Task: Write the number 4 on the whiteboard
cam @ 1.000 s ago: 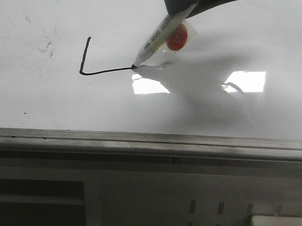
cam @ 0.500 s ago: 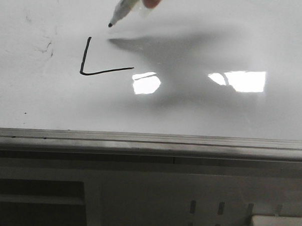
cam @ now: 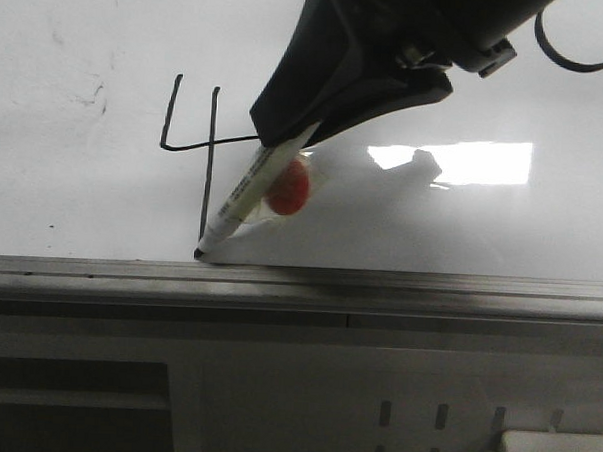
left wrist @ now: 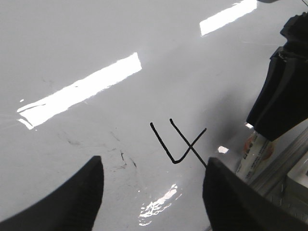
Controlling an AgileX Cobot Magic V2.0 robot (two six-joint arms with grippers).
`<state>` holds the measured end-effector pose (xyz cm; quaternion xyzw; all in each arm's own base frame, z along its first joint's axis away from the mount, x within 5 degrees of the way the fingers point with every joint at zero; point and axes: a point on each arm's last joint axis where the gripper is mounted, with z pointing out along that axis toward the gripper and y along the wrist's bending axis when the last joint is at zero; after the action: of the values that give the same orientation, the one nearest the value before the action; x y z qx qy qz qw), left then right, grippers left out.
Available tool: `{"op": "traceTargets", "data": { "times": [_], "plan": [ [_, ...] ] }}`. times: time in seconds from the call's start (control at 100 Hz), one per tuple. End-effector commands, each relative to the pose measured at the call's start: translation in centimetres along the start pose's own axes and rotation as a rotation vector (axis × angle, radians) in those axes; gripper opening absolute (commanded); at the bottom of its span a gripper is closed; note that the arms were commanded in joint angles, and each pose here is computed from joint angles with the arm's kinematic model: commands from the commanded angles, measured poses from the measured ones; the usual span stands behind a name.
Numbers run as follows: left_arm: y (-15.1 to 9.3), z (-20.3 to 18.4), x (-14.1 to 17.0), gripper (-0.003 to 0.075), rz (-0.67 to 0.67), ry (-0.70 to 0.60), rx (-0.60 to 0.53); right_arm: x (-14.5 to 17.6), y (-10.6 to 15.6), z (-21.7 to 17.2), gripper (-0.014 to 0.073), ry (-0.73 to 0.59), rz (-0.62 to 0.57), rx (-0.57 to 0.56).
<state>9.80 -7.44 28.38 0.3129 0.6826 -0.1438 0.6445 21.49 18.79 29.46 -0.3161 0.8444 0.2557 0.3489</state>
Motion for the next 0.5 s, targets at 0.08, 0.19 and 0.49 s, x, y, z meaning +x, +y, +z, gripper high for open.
{"op": "traceTargets", "data": {
  "times": [0.08, 0.19, 0.49],
  "plan": [
    [-0.4, 1.0, -0.7, 0.0406, 0.087, -0.035, 0.043, -2.8, 1.9, -2.5, -0.0064, -0.149, -0.135, -0.008],
    [-1.8, 2.5, -0.5, 0.0405, 0.112, -0.025, 0.139, -4.0, 3.3, -3.4, -0.0064, -0.177, -0.170, -0.053],
    [-3.2, 5.5, -0.6, 0.0406, 0.135, -0.006, 0.226, -4.7, 6.4, -4.0, -0.0064, -0.191, -0.237, -0.146]
  ]
}}
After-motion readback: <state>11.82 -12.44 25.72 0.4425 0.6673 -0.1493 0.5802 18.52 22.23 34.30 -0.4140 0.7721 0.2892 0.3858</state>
